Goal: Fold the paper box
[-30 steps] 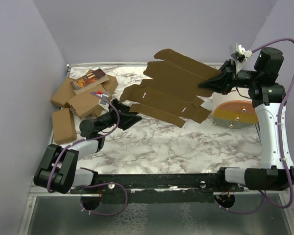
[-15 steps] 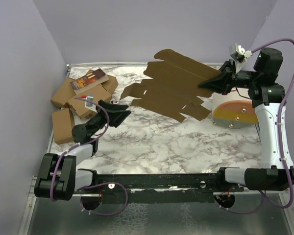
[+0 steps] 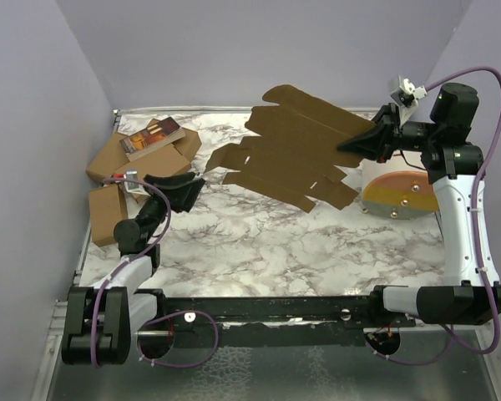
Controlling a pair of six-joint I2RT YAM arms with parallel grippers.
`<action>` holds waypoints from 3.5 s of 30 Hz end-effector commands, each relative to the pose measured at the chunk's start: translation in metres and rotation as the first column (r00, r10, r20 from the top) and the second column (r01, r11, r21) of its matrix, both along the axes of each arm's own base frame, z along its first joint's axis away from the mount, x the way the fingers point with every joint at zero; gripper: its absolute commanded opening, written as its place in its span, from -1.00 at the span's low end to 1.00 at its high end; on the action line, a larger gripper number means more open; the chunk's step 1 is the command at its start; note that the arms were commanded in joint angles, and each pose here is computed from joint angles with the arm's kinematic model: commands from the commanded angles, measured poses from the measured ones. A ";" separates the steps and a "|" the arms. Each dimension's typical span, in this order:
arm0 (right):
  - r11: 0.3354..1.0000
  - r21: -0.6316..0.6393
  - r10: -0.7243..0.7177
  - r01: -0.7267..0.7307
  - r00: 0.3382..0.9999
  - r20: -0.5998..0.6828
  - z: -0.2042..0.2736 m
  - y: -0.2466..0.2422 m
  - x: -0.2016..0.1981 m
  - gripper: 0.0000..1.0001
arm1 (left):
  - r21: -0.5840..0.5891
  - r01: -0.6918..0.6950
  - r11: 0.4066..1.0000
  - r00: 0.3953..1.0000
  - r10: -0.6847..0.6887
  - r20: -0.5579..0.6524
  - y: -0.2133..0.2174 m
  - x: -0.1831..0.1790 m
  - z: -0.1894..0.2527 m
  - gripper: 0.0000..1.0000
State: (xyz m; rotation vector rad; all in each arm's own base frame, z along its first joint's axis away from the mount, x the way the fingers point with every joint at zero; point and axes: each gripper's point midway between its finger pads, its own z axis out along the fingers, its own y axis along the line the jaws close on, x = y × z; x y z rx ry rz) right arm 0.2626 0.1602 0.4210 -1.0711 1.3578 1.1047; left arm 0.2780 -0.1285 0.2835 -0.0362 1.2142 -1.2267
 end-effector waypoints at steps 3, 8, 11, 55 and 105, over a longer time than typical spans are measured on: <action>1.000 -0.001 -0.008 0.008 1.000 0.013 0.000 -0.002 0.009 -0.98 | -0.035 0.019 0.999 0.998 -0.021 -0.054 0.002 0.019 -0.003 0.66; 1.000 0.005 0.003 -0.003 1.000 0.004 0.003 -0.002 0.012 -0.98 | -0.095 0.156 0.983 0.986 -0.161 -0.038 -0.009 0.019 0.004 0.49; 1.000 0.008 0.008 -0.008 1.000 0.000 0.004 -0.002 0.013 -0.98 | -0.123 0.194 0.973 0.980 -0.198 -0.024 -0.011 0.020 0.008 0.45; 0.998 0.024 0.059 -0.060 0.998 0.006 0.012 0.001 0.000 -0.98 | 0.117 0.370 0.922 0.905 -0.386 0.178 -0.074 -0.020 0.025 0.06; 1.000 0.005 -0.010 0.010 1.000 0.014 0.008 -0.002 0.016 -0.98 | 0.176 0.488 0.855 0.843 -0.514 0.159 -0.088 -0.045 0.022 0.42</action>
